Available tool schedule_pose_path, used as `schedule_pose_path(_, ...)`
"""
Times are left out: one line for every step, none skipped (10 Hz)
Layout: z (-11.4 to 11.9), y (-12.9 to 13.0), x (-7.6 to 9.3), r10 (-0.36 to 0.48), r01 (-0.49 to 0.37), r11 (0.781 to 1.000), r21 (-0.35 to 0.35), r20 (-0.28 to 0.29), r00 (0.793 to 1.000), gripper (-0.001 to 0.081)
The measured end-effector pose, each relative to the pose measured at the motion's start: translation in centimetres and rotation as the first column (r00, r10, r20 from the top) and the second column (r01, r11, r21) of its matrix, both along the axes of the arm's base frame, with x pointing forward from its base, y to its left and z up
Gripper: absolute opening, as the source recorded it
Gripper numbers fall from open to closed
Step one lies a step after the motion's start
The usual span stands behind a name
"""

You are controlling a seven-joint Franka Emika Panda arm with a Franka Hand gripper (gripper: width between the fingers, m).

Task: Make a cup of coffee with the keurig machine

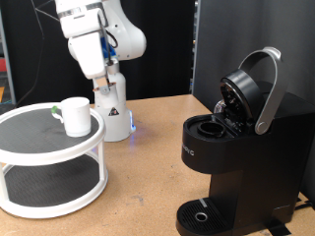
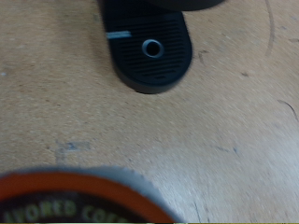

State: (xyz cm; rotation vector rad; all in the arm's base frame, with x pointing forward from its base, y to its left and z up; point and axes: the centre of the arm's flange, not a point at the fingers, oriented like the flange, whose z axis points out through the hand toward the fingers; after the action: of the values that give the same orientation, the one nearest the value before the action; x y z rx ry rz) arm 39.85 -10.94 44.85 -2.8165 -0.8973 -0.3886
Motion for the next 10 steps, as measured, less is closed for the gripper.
schedule_pose_path(0.0, 0.7, 0.2, 0.045, -0.045, 0.999, 0.012, 0.009, 0.999, 0.0438)
schedule_pose_path(0.2, 1.9, 0.7, 0.067, -0.067, 0.997, 0.024, 0.020, 0.998, 0.0438)
schedule_pose_path(0.6, 3.2, 1.5, 0.074, -0.075, 0.997, 0.032, 0.038, 0.997, 0.0438)
schedule_pose_path(1.1, 4.4, 2.2, 0.060, -0.061, 0.997, 0.037, 0.047, 0.997, 0.0438)
schedule_pose_path(1.5, 5.4, 3.0, 0.030, -0.032, 0.999, 0.034, 0.050, 0.998, 0.0438)
schedule_pose_path(1.6, 6.0, 3.7, 0.007, -0.009, 0.999, 0.031, 0.042, 0.999, 0.0438)
schedule_pose_path(1.5, 5.9, 3.7, 0.013, -0.014, 0.999, 0.030, 0.041, 0.999, 0.0438)
schedule_pose_path(1.3, 6.1, 3.6, 0.053, -0.055, 0.998, 0.029, 0.039, 0.998, 0.0438)
schedule_pose_path(1.4, 6.6, 3.7, 0.081, -0.083, 0.996, 0.040, 0.050, 0.995, 0.0438)
schedule_pose_path(1.5, 7.4, 4.0, 0.095, -0.099, 0.993, 0.056, 0.069, 0.993, 0.0438)
